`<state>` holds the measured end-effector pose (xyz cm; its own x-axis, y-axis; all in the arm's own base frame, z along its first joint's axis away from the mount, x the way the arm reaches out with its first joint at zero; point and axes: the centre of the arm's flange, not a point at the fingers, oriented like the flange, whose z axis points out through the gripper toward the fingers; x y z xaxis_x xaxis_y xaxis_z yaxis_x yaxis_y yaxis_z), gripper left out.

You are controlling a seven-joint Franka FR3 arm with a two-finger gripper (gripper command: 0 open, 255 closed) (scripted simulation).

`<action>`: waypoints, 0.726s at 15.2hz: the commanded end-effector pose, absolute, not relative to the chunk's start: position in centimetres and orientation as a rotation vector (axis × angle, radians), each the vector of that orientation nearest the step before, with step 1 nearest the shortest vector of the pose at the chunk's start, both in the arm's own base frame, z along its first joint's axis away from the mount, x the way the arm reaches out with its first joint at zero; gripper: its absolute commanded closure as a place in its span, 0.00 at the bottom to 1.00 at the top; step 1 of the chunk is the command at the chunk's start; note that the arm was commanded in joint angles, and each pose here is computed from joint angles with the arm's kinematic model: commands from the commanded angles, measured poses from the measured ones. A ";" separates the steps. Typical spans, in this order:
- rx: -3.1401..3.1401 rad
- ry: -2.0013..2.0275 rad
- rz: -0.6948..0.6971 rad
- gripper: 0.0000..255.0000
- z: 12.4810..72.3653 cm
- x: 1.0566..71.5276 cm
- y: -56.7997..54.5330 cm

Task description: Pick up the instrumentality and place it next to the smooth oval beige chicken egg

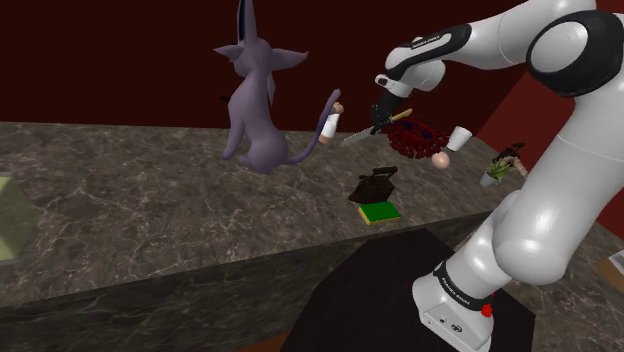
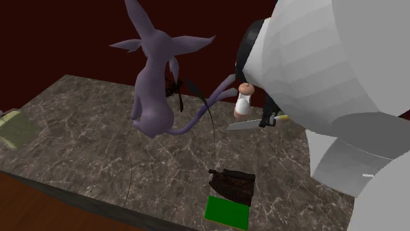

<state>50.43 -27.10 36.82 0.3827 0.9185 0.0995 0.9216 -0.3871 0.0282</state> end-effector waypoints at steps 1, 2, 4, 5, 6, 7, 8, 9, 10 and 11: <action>-2.585 -1.723 -0.154 1.00 36.7 48.8 -29.0; -2.585 -1.723 -0.154 1.00 36.7 48.0 -30.0; -2.585 -1.723 -0.154 1.00 36.7 46.3 -32.1; -2.585 -1.723 -0.154 1.00 36.7 45.5 -33.1; -2.585 -1.723 -0.154 1.00 36.7 44.7 -34.1; -2.585 -1.723 -0.154 1.00 36.7 43.8 -35.2; -2.585 -1.723 -0.154 1.00 36.7 43.0 -36.2; -2.585 -1.723 -0.154 1.00 36.7 42.2 -37.2; -2.585 -1.723 -0.154 1.00 36.7 41.3 -38.2; -2.585 -1.723 -0.154 1.00 36.7 40.5 -39.3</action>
<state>41.46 -38.21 36.55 0.3835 0.9182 0.0994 0.9213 -0.3878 0.0285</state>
